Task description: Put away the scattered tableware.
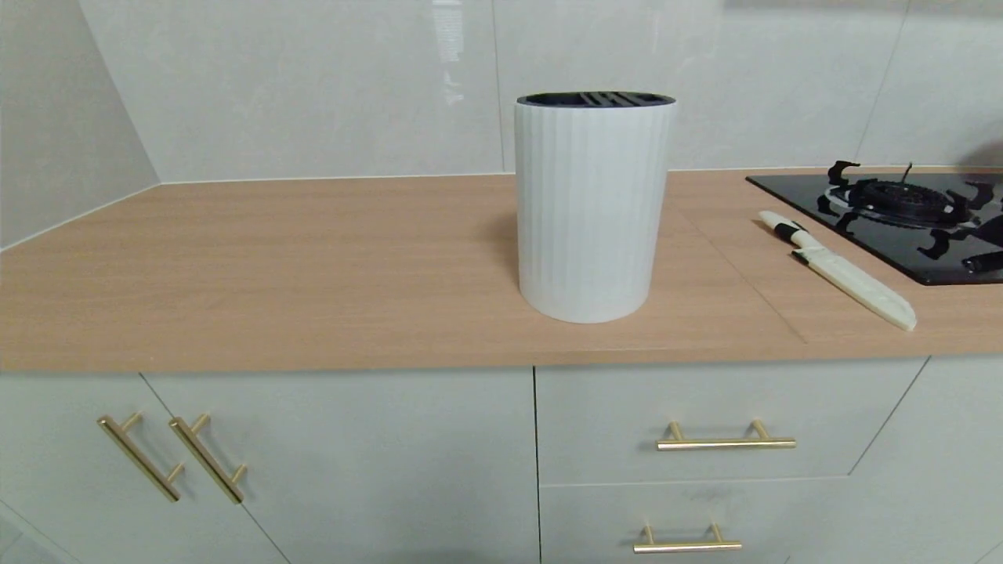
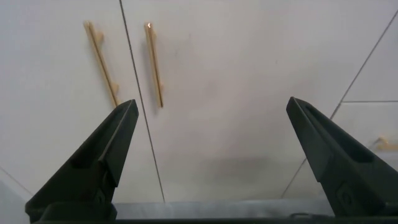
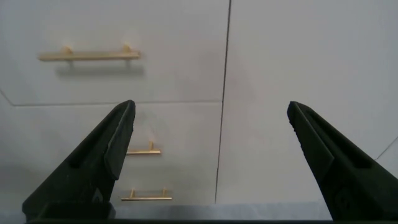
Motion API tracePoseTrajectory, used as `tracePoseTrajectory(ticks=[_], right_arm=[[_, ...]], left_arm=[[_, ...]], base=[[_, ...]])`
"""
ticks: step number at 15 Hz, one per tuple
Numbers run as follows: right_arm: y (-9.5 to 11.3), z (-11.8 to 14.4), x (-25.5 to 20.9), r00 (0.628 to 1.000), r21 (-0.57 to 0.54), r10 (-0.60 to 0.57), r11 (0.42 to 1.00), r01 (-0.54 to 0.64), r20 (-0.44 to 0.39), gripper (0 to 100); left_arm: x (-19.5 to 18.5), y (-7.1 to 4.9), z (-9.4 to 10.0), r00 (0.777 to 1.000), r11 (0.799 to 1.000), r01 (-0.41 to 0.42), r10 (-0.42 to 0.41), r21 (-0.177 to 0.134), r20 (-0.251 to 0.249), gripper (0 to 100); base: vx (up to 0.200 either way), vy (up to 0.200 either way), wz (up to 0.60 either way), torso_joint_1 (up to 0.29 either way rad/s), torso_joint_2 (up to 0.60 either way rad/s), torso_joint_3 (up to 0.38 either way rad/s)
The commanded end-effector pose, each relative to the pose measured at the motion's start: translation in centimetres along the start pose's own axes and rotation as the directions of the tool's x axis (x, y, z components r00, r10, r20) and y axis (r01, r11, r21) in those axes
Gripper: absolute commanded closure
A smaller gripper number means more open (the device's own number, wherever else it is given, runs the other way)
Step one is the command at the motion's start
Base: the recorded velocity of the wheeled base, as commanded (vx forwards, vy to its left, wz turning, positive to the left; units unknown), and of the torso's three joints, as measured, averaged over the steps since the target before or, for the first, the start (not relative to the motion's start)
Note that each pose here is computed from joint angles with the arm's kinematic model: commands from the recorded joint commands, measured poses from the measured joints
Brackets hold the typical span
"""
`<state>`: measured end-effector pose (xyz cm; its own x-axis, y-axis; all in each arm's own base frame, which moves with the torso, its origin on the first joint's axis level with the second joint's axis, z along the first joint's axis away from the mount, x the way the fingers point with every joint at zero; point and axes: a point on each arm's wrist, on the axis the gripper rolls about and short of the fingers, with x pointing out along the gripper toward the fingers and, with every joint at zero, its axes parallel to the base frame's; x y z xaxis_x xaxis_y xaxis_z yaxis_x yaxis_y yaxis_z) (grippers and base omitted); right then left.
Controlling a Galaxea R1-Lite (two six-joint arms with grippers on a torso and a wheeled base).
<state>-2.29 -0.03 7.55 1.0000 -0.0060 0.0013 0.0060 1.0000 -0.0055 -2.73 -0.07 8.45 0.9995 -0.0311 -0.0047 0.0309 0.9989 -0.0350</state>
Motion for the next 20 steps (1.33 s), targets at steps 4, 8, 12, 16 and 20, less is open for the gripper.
tracePoseTrajectory(ticks=[4, 8, 12, 16, 20], right_arm=[[0.0, 0.02, 0.01, 1.0, 0.001, 0.001, 1.0, -0.001, 0.0, 0], [0.0, 0.0, 0.01, 1.0, 0.001, 0.0, 1.0, 0.0, -0.001, 0], [0.0, 0.0, 0.01, 1.0, 0.001, 0.0, 1.0, 0.0, -0.001, 0], [0.0, 0.02, 0.01, 1.0, 0.001, 0.0, 1.0, 0.0, 0.0, 0], [0.0, 0.0, 0.01, 1.0, 0.001, 0.0, 1.0, 0.0, -0.001, 0]], left_arm=[[0.0, 0.0, 0.0, 1.0, 1.0, 0.0, 0.0, 0.0, 0.0, 0], [0.0, 0.0, 0.0, 1.0, 1.0, 0.0, 0.0, 0.0, 0.0, 0], [0.0, 0.0, 0.0, 1.0, 1.0, 0.0, 0.0, 0.0, 0.0, 0], [0.0, 0.0, 0.0, 1.0, 1.0, 0.0, 0.0, 0.0, 0.0, 0], [0.0, 0.0, 0.0, 1.0, 1.0, 0.0, 0.0, 0.0, 0.0, 0]], base=[[0.0, 0.0, 0.0, 0.134, -0.47, -0.332], [0.0, 0.0, 0.0, 0.16, -0.48, -0.315], [0.0, 0.0, 0.0, 0.187, -0.5, -0.31], [0.0, 0.0, 0.0, 0.212, -0.51, -0.306], [0.0, 0.0, 0.0, 0.232, -0.55, -0.31]])
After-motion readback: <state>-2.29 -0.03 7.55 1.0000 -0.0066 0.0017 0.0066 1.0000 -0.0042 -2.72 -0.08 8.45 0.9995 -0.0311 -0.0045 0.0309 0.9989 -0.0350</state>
